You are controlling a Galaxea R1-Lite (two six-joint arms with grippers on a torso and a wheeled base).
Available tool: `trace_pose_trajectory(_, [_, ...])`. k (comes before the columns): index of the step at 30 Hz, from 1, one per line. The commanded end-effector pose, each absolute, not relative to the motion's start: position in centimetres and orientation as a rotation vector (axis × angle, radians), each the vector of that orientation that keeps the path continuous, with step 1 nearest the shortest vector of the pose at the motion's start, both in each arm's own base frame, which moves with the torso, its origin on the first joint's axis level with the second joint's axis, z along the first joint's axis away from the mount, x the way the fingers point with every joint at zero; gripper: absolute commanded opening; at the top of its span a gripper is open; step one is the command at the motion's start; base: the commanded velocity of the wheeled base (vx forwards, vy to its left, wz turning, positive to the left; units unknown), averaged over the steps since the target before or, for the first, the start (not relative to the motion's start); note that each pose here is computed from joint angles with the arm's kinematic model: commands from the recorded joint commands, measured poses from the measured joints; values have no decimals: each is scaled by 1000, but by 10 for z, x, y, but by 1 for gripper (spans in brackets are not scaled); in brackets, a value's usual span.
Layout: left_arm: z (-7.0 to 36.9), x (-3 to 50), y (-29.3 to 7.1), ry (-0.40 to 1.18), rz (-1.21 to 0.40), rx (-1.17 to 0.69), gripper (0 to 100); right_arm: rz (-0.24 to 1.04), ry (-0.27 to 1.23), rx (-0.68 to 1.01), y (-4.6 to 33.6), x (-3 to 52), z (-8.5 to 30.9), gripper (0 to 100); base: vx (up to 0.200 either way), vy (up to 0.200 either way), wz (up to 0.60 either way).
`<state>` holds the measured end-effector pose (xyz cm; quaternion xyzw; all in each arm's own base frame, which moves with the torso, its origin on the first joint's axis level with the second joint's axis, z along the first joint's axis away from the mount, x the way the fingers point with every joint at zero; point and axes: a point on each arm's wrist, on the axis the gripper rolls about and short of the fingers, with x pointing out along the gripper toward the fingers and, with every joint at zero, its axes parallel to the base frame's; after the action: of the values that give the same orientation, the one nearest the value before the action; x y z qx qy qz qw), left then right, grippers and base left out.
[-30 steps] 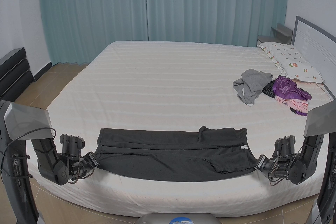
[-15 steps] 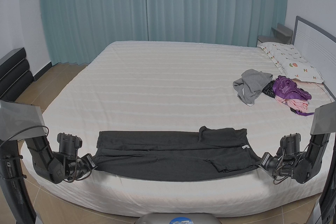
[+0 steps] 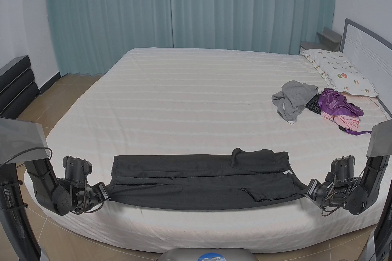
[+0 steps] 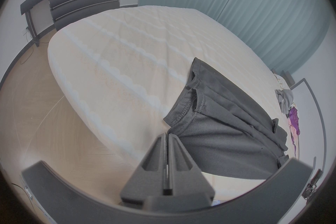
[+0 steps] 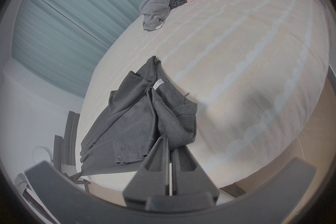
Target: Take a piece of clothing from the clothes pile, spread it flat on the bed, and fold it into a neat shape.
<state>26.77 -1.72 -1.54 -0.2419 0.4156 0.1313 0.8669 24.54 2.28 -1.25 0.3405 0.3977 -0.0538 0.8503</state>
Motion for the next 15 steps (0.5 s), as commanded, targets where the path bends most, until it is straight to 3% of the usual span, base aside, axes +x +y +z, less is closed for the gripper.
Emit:
trace_pose_trajectory(1, [-18, 264, -17, 887, 276, -498, 0, -116, 853, 709, 23, 244, -16, 0, 0, 0, 0])
trace_pose_trajectory(8, [-25, 261, -19, 926, 266, -487, 0, -115, 914, 657, 23, 238, -28, 0, 0, 0, 0])
trace_pose_trajectory(9, [-26, 260, -19, 931, 268, -487, 100, -115, 920, 652, 23, 238, -29, 0, 0, 0, 0])
trace_pose_trajectory(11, [-27, 261, -20, 931, 266, -485, 100, -115, 923, 649, 23, 238, -30, 0, 0, 0, 0])
trace_pose_trajectory(12, [-28, 260, -20, 938, 265, -486, 100, -114, 944, 633, 23, 237, -35, 100, 0, 0, 0])
trace_pose_trajectory(15, [-29, 261, -20, 939, 259, -491, 100, -113, 950, 628, 23, 237, -38, 100, 0, 0, 0])
